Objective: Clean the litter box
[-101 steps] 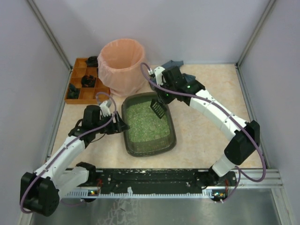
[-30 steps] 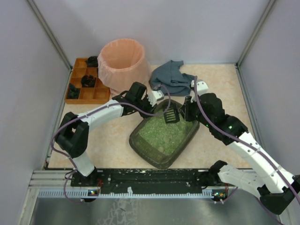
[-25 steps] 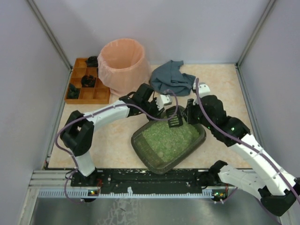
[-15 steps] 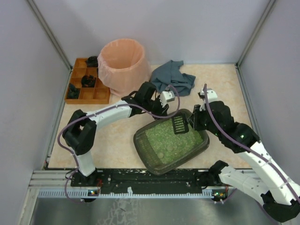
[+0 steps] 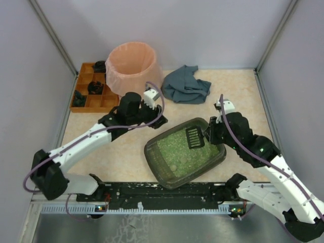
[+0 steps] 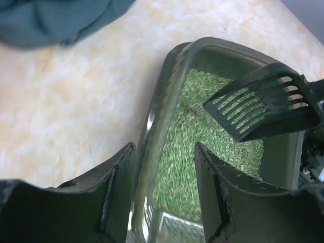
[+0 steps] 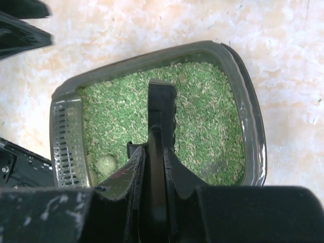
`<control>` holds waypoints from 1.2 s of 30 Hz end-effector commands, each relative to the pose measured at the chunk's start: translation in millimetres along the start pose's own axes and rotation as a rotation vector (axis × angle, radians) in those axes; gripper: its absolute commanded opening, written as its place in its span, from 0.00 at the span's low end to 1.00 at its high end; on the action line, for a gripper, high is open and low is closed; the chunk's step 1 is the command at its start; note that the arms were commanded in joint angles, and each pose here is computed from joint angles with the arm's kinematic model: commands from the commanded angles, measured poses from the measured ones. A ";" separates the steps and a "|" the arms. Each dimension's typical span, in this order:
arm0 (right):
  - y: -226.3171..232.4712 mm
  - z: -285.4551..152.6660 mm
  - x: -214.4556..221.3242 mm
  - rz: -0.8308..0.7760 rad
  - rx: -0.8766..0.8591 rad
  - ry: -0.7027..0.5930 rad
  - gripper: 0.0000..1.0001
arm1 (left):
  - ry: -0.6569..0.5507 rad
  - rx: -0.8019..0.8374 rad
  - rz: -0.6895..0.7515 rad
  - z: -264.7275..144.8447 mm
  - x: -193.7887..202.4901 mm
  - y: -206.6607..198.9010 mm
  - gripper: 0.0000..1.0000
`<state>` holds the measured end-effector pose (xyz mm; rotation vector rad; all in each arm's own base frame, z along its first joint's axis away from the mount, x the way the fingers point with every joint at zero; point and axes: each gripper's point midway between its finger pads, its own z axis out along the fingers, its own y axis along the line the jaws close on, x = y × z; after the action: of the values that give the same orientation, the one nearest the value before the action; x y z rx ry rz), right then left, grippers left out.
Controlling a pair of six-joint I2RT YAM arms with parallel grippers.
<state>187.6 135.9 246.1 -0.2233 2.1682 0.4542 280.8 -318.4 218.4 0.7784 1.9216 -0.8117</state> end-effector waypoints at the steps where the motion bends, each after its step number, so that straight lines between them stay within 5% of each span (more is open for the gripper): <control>1: 6.6 5.0 -12.0 0.013 -0.023 -0.054 0.00 | 0.087 -0.316 -0.312 -50.0 41.3 29.0 0.55; 9: 14.1 20.1 -10.6 0.028 -0.052 -0.053 0.00 | 0.104 -0.386 -0.631 -101.0 97.1 3.4 0.61; 18: 18.4 24.2 -9.0 0.031 -0.071 -0.044 0.00 | 0.226 -0.528 -0.743 -111.0 161.4 -28.5 0.64; 36: 22.9 29.5 -2.1 0.037 -0.097 -0.024 0.00 | 0.075 -0.282 -0.875 -73.1 186.8 -46.9 0.77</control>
<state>198.8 159.8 222.6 -0.2436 2.1911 0.5243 127.5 -234.0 80.0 -0.1910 2.4774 -0.8044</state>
